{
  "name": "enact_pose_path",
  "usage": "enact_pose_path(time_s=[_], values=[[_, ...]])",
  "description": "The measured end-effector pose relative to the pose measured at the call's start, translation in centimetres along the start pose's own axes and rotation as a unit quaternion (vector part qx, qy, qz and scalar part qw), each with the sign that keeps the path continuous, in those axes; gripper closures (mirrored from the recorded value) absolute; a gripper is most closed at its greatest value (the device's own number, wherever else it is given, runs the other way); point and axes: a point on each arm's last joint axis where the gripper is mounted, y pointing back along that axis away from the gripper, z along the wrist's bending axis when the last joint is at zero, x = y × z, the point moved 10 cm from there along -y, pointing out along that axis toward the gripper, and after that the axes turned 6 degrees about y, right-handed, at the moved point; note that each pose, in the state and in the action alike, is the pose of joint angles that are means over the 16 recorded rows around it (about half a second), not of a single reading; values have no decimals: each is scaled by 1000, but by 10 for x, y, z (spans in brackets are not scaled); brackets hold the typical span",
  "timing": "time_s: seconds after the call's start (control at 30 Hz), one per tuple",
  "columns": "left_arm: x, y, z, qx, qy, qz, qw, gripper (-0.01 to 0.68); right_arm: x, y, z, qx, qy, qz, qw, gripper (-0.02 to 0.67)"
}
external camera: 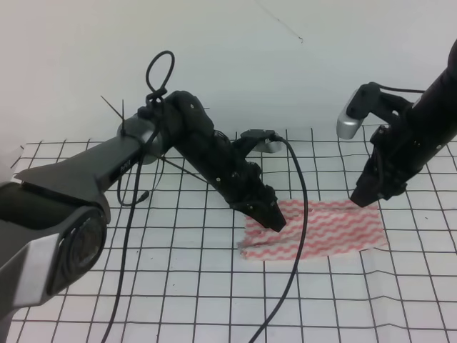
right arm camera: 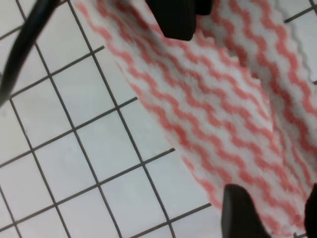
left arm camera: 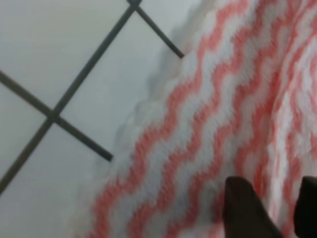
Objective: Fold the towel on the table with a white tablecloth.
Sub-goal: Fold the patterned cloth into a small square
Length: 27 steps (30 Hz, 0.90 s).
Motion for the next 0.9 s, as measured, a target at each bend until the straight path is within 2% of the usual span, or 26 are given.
enact_pose_path(time_s=[0.4, 0.9], values=[[0, 0, 0, 0, 2, 0, 1000, 639, 0, 0, -2, 6, -2, -1, 1000, 367], [-11, 8, -2, -8, -9, -13, 1000, 672, -1, 0, -4, 11, -10, -2, 1000, 367]])
